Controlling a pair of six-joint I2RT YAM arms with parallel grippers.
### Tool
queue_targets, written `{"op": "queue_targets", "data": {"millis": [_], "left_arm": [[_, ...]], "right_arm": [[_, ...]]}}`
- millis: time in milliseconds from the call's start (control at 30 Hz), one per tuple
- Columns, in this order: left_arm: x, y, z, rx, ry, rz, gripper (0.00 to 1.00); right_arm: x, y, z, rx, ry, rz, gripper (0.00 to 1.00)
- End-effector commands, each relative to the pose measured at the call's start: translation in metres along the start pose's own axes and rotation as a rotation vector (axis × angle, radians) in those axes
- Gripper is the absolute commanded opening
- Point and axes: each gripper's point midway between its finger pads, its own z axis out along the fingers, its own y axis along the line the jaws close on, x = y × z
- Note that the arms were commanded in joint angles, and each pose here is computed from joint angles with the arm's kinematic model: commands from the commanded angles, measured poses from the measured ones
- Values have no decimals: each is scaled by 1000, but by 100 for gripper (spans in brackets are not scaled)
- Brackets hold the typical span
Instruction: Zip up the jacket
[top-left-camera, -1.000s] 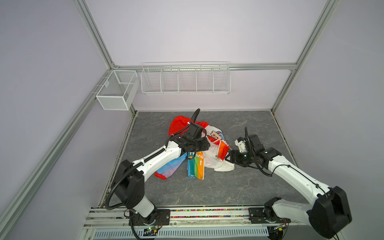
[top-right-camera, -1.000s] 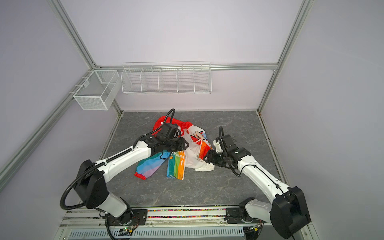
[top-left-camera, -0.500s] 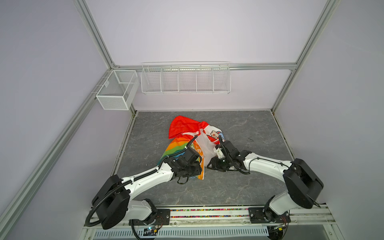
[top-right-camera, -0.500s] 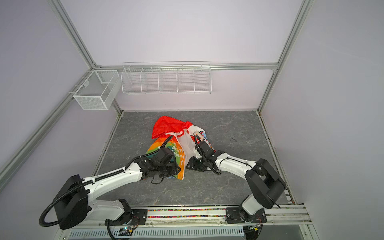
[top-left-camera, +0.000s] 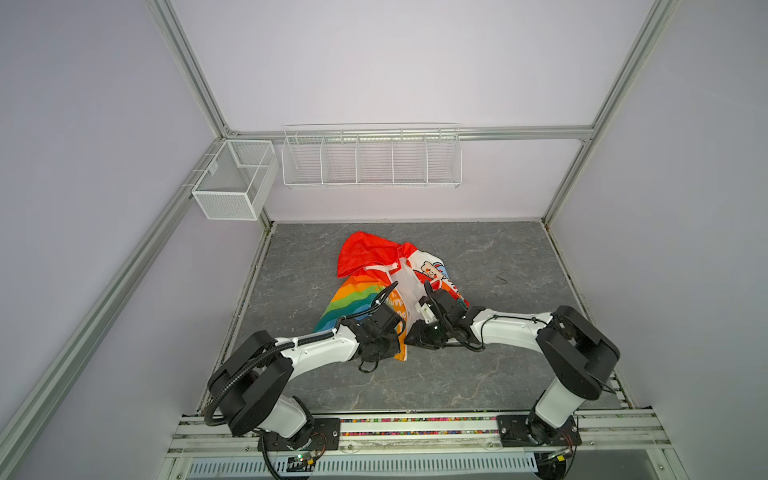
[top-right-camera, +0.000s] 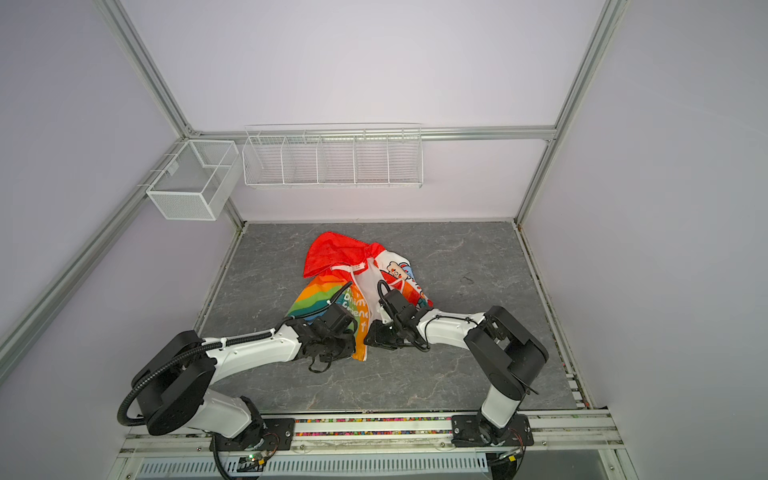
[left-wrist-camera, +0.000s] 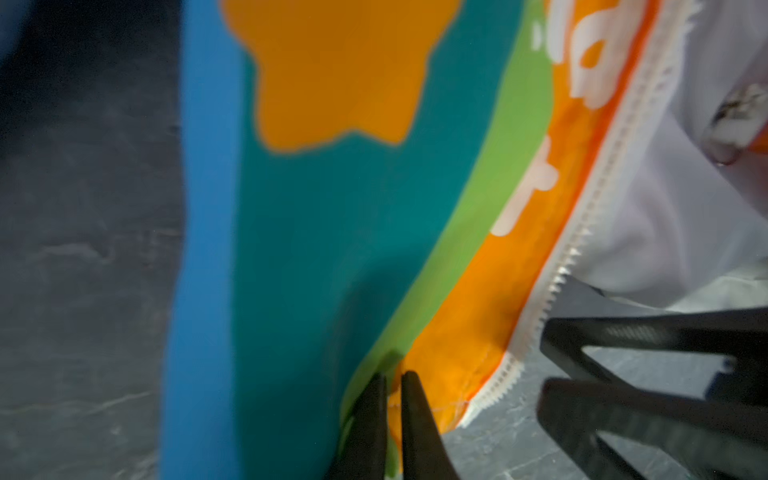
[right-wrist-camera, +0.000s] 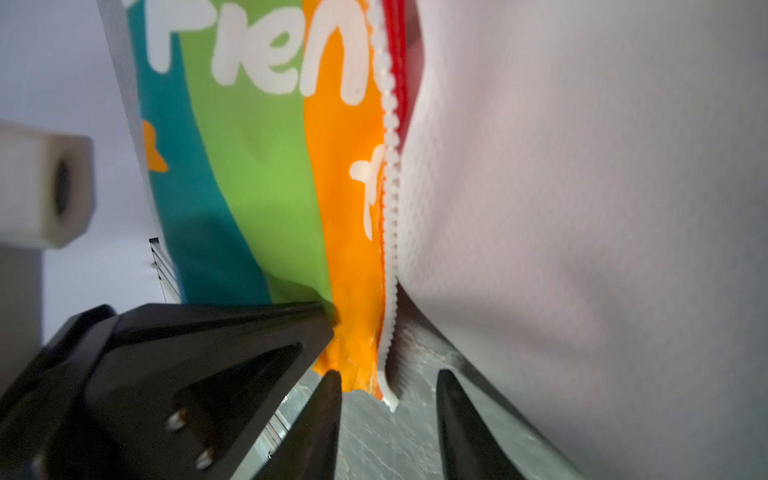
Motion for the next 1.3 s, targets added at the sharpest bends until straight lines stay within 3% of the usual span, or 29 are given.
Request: {"op": "queue_targets", "data": {"millis": [0,500,867,1067,1133,1267], "left_arm": [[-3,6,7,-6,-20,-27,7],[-1,14,11,-2,-21,-47,6],[-4,27,6,-18,-34,-70,6],[-8,35,-1,-24,-45,-84,7],[-11,33,-10,-16,-59,-85,14],[-20,29,-40,3,-105,-93,42]], "right_arm": [[10,-5,6,-4,24,16,39],[27,-4,22,-18,75,11,27],[23,6,9,-30,51,6,7],[16,24,-1,-86,41,-2,7],[14,33,-4,-109,43,-6,7],[9,46,-8,-145,44,-12,7]]}}
